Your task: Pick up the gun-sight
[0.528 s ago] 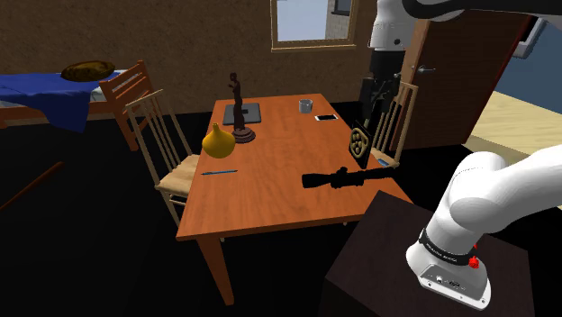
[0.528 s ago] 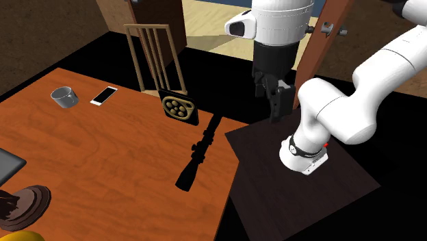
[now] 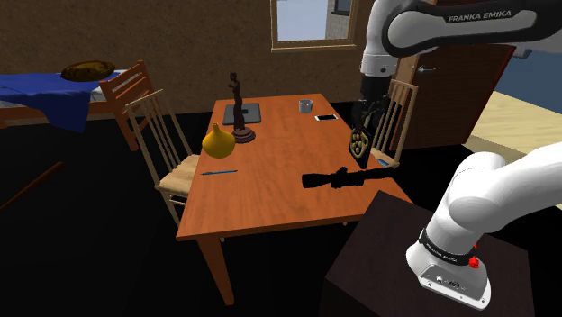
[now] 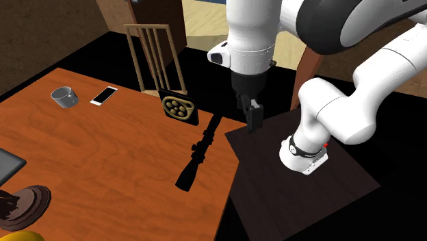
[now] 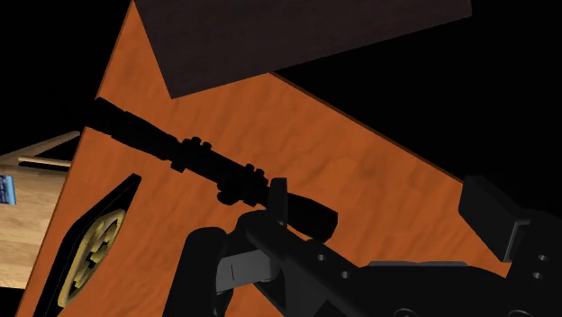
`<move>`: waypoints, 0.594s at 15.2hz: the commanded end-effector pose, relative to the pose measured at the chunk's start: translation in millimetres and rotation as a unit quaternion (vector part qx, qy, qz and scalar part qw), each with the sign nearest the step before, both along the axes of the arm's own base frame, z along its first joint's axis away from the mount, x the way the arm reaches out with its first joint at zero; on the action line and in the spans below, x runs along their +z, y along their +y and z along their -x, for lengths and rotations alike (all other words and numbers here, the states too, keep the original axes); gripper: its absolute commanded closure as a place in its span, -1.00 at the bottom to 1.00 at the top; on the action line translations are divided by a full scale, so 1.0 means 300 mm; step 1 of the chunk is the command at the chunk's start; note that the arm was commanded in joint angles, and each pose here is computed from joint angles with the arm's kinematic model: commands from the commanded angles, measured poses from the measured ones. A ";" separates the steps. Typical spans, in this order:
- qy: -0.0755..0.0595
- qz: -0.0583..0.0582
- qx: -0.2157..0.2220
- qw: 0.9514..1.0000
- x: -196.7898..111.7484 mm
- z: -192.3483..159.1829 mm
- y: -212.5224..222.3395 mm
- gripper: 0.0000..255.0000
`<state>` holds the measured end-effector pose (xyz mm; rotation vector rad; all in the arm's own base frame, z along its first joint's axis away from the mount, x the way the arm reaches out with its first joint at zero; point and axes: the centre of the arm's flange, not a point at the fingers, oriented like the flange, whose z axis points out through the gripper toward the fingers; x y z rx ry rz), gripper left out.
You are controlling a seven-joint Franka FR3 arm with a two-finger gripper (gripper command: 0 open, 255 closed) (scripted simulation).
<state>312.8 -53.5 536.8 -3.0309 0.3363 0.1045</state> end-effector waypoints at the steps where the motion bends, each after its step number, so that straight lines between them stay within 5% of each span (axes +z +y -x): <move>1: -0.003 0.004 -0.001 1.000 -0.067 -0.027 -0.031 -1.00; 9: -0.012 0.019 -0.004 1.000 -0.357 -0.136 -0.174 -1.00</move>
